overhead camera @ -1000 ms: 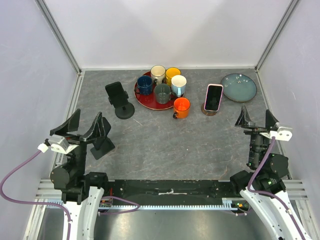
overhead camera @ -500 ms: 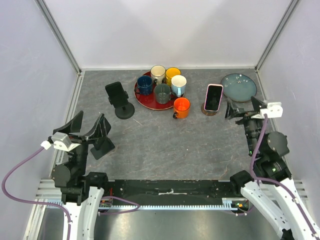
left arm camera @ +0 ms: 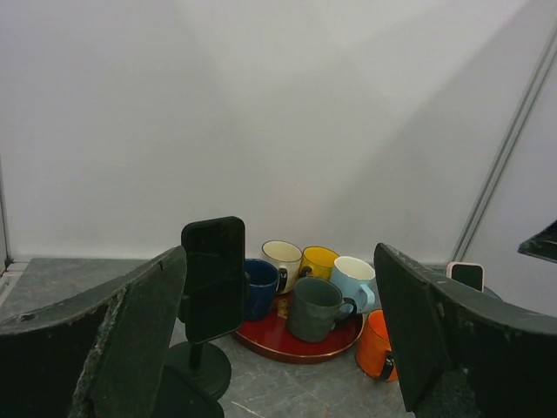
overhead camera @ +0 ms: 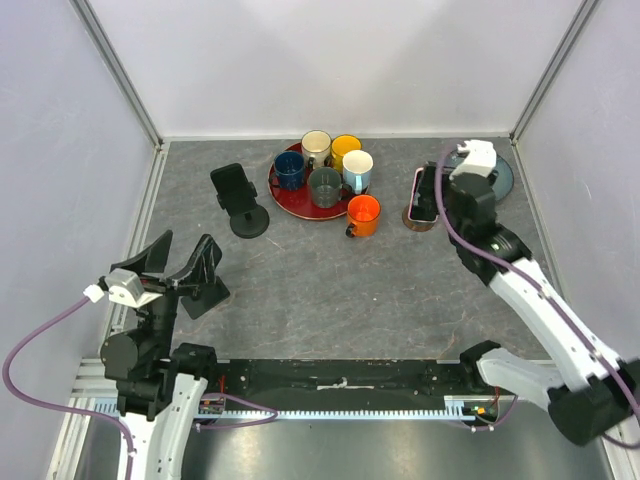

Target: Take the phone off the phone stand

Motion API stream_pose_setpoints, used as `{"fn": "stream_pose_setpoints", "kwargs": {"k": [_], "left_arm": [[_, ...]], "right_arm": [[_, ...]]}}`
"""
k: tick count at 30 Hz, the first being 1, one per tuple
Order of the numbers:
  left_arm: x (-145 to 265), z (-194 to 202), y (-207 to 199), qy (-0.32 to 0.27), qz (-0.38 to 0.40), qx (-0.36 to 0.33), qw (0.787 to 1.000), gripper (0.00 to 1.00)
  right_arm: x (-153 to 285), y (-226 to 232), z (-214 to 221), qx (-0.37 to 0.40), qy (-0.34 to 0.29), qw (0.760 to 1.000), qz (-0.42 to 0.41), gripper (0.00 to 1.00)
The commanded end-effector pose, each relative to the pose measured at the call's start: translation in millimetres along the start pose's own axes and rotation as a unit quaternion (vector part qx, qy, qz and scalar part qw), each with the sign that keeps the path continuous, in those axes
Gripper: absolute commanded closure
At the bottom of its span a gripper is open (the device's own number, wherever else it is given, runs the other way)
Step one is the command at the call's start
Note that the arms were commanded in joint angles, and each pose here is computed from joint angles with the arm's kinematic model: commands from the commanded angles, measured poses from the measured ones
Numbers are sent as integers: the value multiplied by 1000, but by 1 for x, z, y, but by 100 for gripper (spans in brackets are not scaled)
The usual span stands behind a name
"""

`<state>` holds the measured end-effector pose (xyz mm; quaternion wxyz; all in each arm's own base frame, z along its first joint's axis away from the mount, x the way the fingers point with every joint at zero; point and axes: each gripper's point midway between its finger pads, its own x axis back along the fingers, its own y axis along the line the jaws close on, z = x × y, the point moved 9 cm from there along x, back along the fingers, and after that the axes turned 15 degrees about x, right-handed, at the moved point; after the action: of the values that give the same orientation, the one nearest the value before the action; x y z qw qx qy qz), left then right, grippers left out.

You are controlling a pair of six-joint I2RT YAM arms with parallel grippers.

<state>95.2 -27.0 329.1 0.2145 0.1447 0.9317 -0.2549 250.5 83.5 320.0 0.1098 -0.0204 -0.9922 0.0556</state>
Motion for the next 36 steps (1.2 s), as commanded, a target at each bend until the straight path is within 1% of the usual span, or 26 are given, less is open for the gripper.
{"fn": "stream_pose_setpoints", "kwargs": {"k": [1,2,3,5,6,11,14,15,19,23,31,36], "left_arm": [[11,-13,-5,-21,5,-16,1000,5],[11,-14,-5,-20,5,-16,1000,5],[12,-13,-5,-18,6,-15,1000,5],[13,-14,-6,-20,7,-16,1000,5],[13,-14,-6,-21,7,-15,1000,5],[13,-14,-6,-20,8,-16,1000,5],[13,-14,-6,-20,11,-15,1000,5],[12,-13,-6,-18,12,-15,1000,5],[12,-12,-6,-15,13,-16,1000,6],[11,-12,-6,-13,14,-15,1000,6],[11,-11,-7,-11,16,-16,1000,6],[11,-11,-7,-9,16,-17,1000,6]], "right_arm": [[-33,8,-4,-14,46,996,70,2],[-41,8,-6,-16,53,996,74,2],[-56,13,4,-9,75,995,72,2],[-72,12,6,-23,87,994,59,2],[-84,14,14,-19,103,993,62,2],[-112,6,29,-20,114,989,88,2],[-124,8,38,-13,115,991,72,2],[-127,12,40,-12,116,992,53,2],[-133,18,44,-14,100,994,30,2],[-137,15,45,-13,88,995,32,2],[-146,8,59,4,108,992,70,2],[-152,11,70,18,124,990,64,2]]}}
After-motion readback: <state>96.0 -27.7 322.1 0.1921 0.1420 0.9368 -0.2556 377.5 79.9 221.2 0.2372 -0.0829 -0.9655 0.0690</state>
